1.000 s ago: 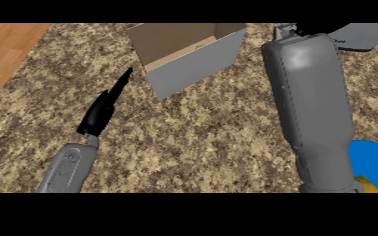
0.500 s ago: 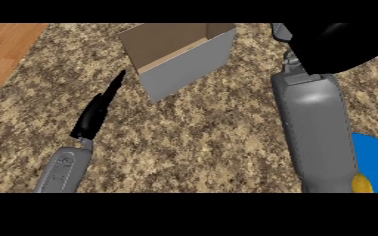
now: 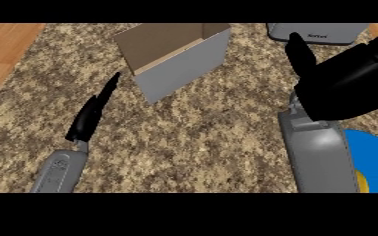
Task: Pick the squash from the plate and place it in the cardboard box
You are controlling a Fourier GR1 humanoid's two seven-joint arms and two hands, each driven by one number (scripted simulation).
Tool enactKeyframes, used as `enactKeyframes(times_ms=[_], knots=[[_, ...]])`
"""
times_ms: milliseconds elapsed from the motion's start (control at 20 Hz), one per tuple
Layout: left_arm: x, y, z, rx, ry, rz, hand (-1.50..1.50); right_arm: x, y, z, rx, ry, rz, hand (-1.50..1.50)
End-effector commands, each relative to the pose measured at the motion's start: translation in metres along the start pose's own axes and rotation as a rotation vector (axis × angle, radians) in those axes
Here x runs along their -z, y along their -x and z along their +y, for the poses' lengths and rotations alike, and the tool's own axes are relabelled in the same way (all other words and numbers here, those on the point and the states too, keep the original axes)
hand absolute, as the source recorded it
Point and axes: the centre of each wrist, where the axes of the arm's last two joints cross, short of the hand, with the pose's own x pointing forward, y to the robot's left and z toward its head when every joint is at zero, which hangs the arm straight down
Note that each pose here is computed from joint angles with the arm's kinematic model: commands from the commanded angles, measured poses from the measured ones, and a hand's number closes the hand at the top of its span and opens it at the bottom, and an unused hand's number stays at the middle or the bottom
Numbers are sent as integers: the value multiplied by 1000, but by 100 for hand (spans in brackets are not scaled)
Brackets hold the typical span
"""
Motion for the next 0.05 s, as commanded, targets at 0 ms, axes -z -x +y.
enactKeyframes(times_ms=[0], knots=[[-4, 4, 0, -8, -11, 11, 0, -14, 15, -13, 34, -26, 226, -150]])
